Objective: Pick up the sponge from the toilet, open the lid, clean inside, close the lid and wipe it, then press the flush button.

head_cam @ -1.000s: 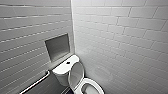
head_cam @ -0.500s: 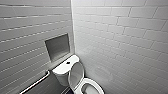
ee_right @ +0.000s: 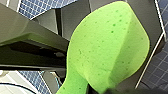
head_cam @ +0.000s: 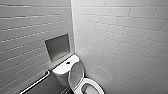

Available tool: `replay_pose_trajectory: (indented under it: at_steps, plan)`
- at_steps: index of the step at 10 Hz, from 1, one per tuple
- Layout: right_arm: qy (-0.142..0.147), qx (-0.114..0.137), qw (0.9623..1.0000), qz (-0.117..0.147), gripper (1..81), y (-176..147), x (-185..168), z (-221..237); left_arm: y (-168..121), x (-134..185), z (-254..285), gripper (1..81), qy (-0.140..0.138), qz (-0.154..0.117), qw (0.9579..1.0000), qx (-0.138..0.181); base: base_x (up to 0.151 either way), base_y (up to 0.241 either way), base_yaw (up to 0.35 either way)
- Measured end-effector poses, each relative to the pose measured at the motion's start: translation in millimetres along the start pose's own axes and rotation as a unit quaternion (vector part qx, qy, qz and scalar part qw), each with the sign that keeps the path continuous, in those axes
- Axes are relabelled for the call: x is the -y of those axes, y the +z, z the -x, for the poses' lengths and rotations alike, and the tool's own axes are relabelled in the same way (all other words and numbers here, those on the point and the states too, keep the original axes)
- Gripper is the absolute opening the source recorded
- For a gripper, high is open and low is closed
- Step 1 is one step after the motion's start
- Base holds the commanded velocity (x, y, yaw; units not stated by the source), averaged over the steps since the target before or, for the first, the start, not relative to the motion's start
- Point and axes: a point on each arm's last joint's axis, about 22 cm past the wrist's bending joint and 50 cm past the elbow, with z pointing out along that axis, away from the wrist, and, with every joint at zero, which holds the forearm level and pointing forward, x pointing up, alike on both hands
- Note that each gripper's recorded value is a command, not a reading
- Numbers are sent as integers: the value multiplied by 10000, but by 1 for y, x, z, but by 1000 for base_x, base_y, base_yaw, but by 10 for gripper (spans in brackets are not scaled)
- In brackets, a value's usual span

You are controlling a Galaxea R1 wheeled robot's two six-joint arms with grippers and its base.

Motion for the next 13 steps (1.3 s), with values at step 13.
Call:
replay_pose_trajectory:
  at_steps: [13]
  plan:
    - [-19, 308, 9994, 167, 10, 5, 4, 11, 0, -11, -21, 811, -80, 112, 9997, -178, 17, 0, 0]
